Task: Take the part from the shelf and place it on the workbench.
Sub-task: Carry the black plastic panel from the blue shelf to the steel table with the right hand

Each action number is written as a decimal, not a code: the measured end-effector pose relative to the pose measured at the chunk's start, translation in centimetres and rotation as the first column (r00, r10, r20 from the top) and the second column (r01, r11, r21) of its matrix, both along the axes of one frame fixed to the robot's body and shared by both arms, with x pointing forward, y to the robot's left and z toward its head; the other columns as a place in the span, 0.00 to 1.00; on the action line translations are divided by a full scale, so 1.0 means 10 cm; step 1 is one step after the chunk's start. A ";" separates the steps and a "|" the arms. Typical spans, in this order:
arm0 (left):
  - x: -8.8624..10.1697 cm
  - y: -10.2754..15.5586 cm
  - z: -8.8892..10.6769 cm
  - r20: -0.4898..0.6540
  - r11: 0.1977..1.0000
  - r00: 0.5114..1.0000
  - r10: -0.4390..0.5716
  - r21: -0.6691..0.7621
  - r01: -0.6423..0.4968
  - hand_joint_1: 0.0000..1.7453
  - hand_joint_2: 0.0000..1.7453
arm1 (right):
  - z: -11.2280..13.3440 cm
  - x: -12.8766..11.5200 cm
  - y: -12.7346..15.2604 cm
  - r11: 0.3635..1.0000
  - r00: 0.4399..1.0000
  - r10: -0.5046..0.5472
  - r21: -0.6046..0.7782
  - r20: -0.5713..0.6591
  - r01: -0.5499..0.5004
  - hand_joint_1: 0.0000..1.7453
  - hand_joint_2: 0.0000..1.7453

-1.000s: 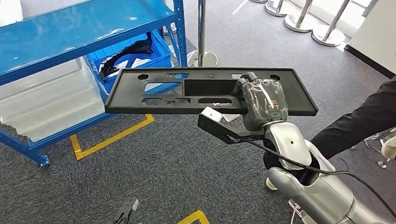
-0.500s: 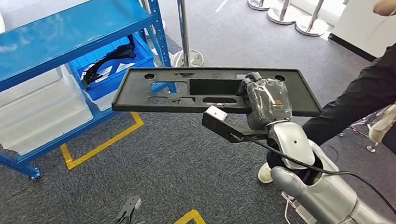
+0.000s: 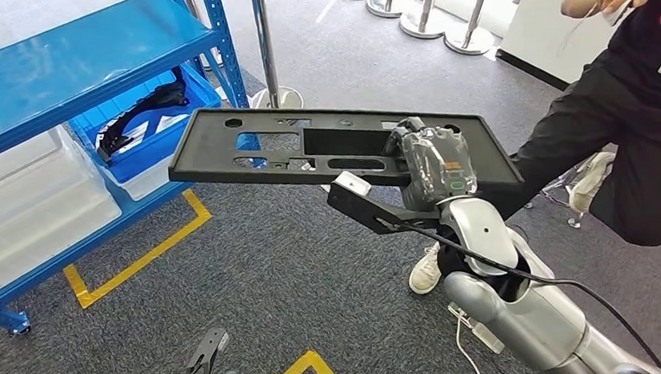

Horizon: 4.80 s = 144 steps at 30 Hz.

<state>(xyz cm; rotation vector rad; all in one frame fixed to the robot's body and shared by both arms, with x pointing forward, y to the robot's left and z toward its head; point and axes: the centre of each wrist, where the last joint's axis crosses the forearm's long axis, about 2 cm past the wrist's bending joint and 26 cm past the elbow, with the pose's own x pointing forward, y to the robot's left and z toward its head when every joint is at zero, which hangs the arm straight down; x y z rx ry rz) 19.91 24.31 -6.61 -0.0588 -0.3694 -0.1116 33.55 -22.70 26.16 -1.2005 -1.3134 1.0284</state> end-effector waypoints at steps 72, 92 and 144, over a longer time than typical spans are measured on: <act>-0.01 0.06 -0.01 -0.005 0.999 0.999 -0.038 0.006 0.039 0.00 1.00 | 0.06 0.07 -0.02 1.000 0.999 -0.014 0.024 0.040 0.013 1.00 1.00; 0.01 0.07 0.00 0.001 0.999 0.999 -0.033 0.018 0.033 0.00 1.00 | 0.24 0.14 0.00 0.999 0.996 -0.003 0.051 0.087 -0.001 1.00 1.00; -0.81 0.59 -0.31 -0.062 0.990 0.991 -0.122 0.069 0.126 0.00 1.00 | 0.26 -0.06 -0.29 0.996 0.989 -0.081 0.034 0.121 0.077 1.00 1.00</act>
